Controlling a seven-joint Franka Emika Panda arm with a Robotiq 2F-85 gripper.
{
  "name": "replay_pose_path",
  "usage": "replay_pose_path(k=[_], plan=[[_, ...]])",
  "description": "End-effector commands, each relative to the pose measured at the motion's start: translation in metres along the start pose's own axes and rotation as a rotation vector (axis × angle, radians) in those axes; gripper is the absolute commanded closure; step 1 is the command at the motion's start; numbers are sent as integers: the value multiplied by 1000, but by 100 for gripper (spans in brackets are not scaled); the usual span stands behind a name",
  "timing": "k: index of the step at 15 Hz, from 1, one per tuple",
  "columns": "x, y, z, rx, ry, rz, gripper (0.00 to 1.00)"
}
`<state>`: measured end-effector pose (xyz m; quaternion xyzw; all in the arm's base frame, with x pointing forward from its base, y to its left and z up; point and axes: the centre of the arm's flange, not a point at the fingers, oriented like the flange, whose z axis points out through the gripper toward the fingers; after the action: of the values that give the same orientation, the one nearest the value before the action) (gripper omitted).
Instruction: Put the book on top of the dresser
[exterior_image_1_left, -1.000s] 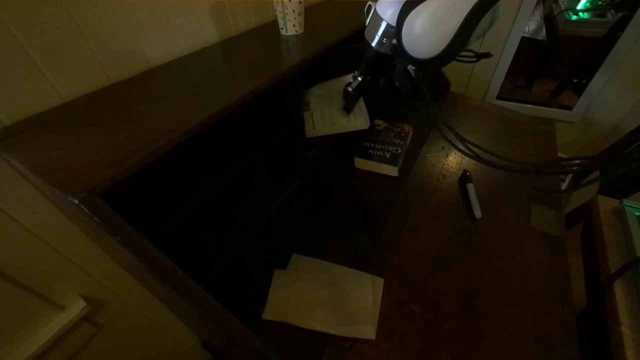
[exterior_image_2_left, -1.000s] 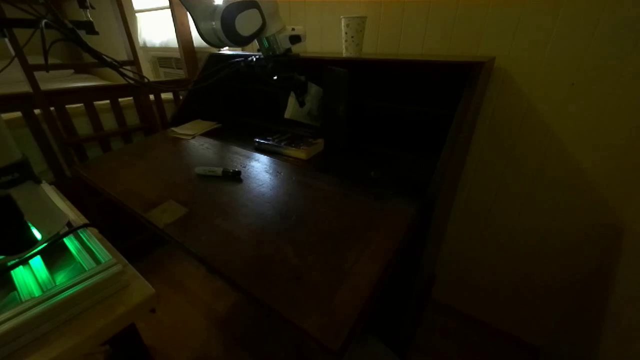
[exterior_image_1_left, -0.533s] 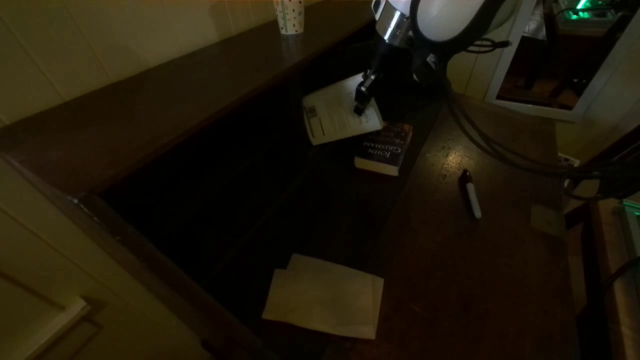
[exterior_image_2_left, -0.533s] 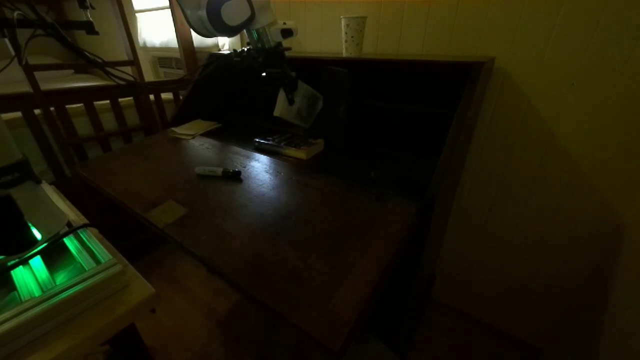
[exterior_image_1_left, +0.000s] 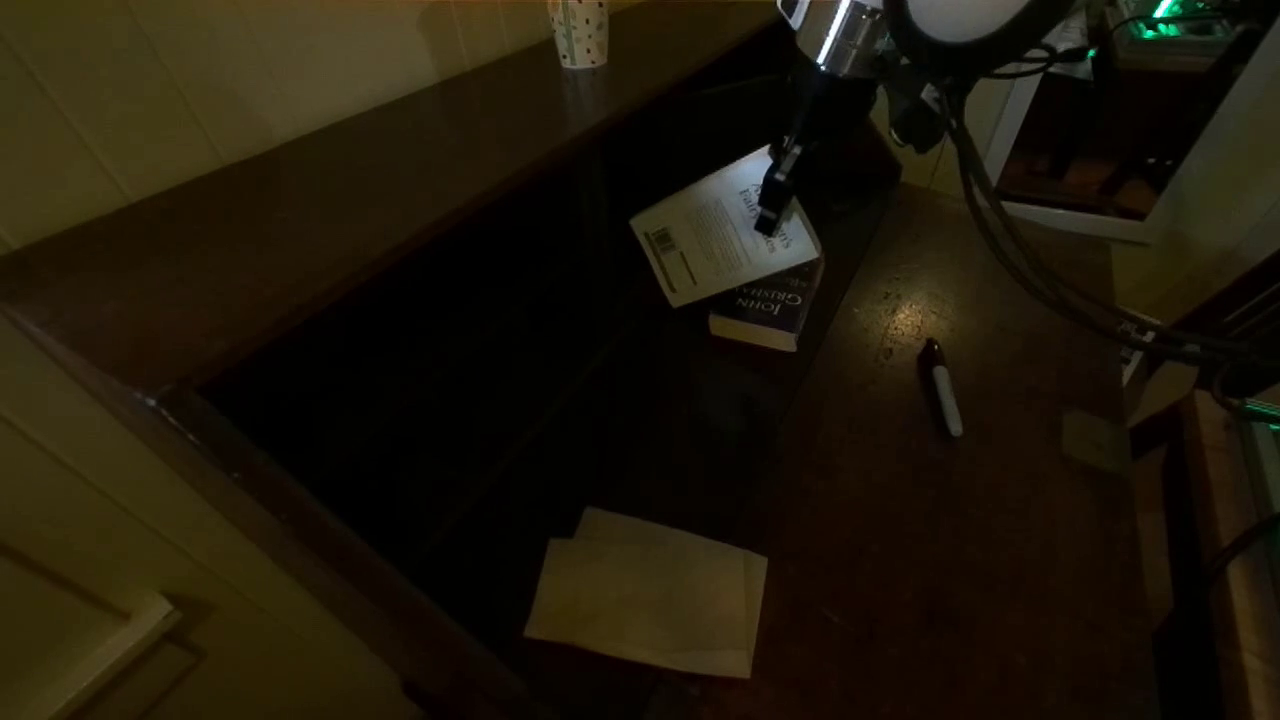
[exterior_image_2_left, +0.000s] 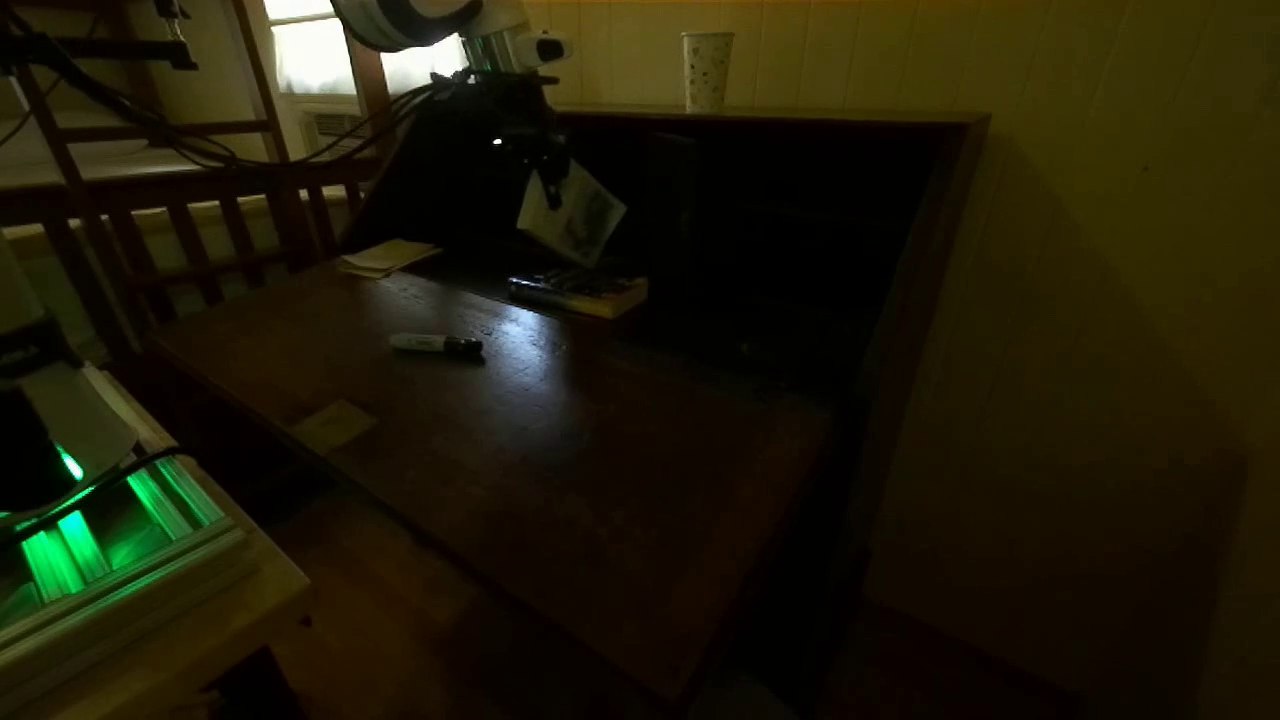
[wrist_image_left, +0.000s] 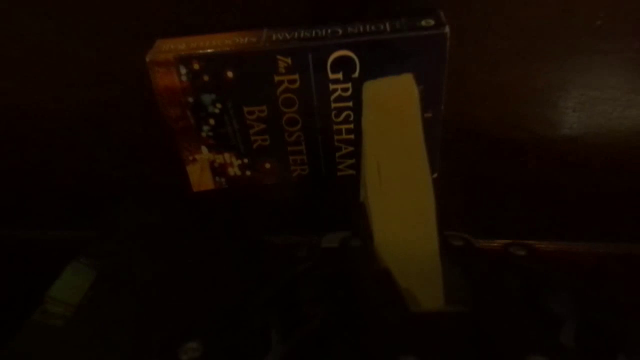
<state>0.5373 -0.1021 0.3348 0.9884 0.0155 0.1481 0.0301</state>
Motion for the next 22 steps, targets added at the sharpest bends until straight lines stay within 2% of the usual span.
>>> replay_pose_path(k=[1,11,22], plan=[[-17,-7,-33,-47,-23,-40,94],[-20,-33,-92,-184,-45,-171,94],[-18,-69,-160,-271,-27,-251,94]])
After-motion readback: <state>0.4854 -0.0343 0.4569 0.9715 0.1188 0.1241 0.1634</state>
